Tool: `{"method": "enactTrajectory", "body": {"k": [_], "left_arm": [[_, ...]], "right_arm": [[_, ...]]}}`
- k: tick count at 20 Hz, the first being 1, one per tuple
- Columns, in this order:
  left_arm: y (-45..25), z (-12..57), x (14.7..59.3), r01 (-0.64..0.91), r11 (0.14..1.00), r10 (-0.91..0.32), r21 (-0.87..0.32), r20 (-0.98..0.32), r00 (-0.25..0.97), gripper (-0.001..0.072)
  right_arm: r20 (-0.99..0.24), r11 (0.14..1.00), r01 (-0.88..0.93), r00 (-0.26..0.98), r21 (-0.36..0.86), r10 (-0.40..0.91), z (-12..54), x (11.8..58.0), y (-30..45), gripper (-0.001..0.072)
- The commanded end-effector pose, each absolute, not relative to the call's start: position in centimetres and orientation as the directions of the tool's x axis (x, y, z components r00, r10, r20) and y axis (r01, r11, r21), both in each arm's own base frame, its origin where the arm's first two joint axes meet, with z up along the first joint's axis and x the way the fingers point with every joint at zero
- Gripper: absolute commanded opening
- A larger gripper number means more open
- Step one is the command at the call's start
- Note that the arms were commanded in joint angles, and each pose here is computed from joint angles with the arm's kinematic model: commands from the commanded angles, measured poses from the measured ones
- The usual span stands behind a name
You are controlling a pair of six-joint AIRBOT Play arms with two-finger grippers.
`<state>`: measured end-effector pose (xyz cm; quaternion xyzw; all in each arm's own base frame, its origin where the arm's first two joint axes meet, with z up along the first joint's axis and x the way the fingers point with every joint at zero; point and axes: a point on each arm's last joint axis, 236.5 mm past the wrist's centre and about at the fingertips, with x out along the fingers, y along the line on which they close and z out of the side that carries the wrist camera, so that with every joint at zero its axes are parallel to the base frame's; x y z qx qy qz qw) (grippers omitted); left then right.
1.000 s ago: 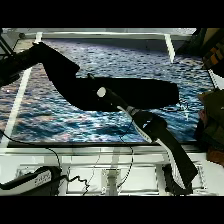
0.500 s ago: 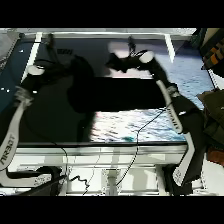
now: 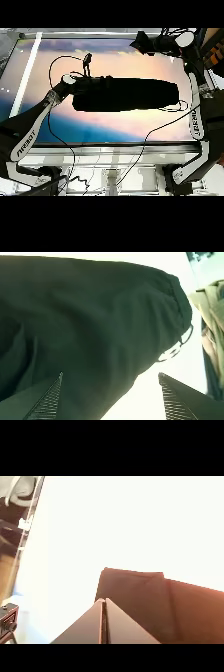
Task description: Fold the clothes and pants, and hang the long-sleeved shirts on hangers.
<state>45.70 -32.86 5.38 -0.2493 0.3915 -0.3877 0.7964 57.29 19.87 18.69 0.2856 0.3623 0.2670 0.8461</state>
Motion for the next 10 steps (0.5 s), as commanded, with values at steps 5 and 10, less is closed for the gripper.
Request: {"method": "enactTrajectory", "body": {"k": [5,10], "left_arm": [[-19.0,2.0,46.8,0.241,0.656,-0.748,-0.715,-0.573,0.335,0.061],[-7.5,-0.8,48.7,0.065,0.756,-0.609,-0.651,-0.664,0.433,0.0654]], "right_arm": [[-0.639,0.823,-0.222,0.538,0.523,0.55,15.1,55.6,16.9,0.0017],[-0.652,0.839,-0.216,0.544,0.499,0.528,14.8,55.7,16.4,0.0016]]}}
